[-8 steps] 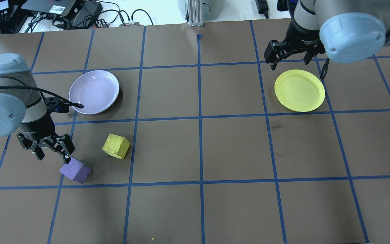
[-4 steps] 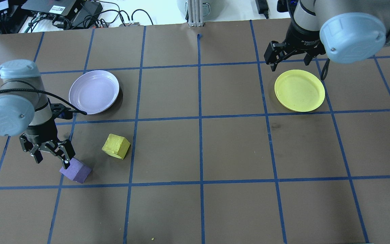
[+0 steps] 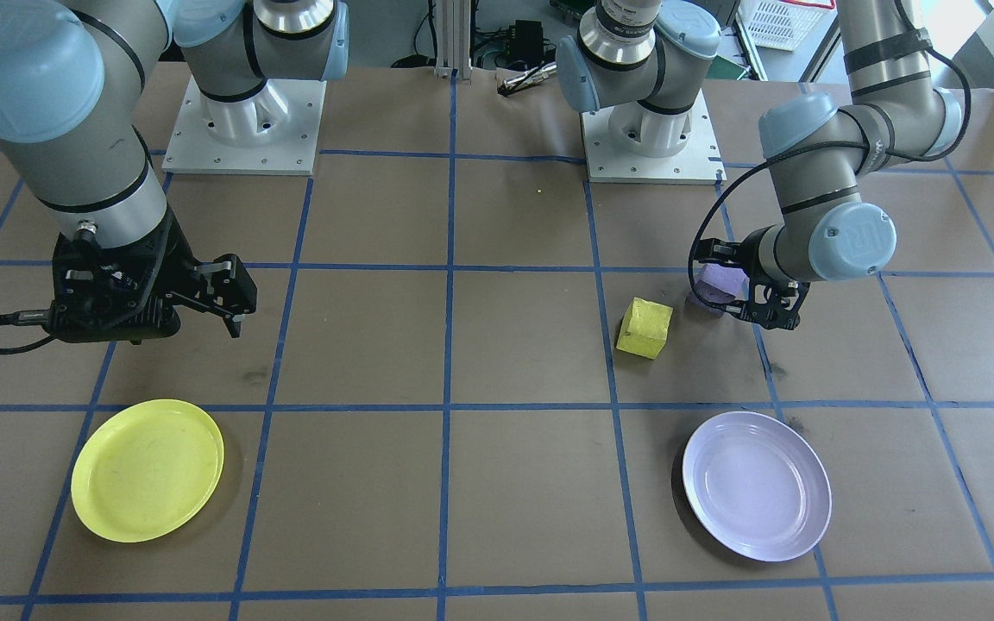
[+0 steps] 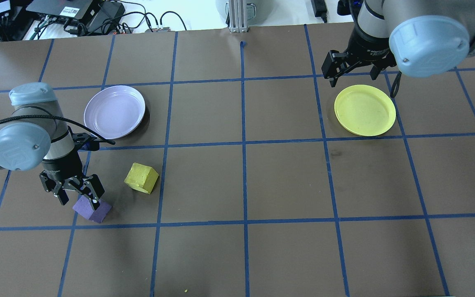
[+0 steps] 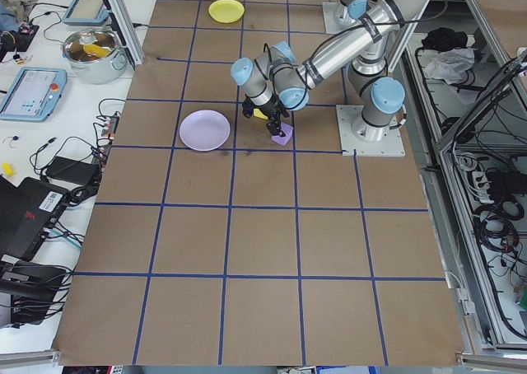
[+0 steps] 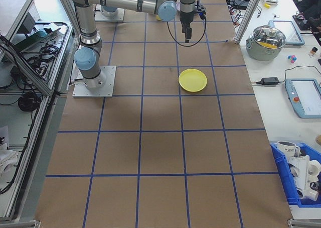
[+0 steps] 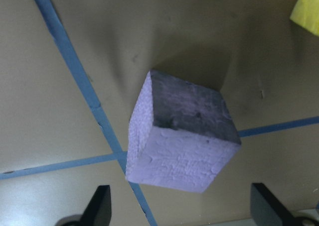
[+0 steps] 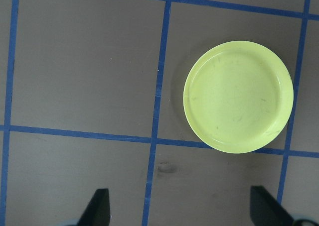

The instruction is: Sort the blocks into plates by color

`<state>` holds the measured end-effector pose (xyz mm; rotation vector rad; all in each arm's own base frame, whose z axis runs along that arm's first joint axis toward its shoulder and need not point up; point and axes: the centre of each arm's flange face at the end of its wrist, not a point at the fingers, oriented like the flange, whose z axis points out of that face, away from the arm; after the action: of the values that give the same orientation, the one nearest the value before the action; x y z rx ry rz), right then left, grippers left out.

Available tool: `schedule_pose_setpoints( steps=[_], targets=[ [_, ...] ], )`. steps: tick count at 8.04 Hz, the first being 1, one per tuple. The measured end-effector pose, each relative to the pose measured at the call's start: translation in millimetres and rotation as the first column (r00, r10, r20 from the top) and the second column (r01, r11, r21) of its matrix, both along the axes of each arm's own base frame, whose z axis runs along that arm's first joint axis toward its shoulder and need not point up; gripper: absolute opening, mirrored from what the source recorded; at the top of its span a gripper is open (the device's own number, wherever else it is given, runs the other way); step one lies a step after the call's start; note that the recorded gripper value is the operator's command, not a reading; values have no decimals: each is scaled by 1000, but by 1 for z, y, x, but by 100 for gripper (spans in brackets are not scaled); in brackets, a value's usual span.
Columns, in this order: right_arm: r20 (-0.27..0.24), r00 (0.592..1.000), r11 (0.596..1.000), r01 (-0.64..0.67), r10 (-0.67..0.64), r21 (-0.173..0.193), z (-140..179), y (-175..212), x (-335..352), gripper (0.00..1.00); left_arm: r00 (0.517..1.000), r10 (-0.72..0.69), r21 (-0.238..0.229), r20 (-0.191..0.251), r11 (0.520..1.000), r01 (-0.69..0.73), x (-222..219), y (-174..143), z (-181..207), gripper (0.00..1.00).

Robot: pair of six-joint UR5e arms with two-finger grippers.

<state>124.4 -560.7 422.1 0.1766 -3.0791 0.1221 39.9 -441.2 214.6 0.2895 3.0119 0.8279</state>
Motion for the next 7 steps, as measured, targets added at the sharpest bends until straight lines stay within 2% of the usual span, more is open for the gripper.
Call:
schedule_pose_setpoints(
  steps=[3, 7],
  targets=[
    [1, 1000, 1000, 1, -1, -8, 1, -1, 0, 100, 1000, -21, -19, -7, 1000, 21, 1, -8, -13, 97],
    [0, 1000, 1000, 1, -1, -7, 1, -1, 0, 100, 1000, -24, -4, -14, 1000, 24, -2, -3, -25, 97]
  ],
)
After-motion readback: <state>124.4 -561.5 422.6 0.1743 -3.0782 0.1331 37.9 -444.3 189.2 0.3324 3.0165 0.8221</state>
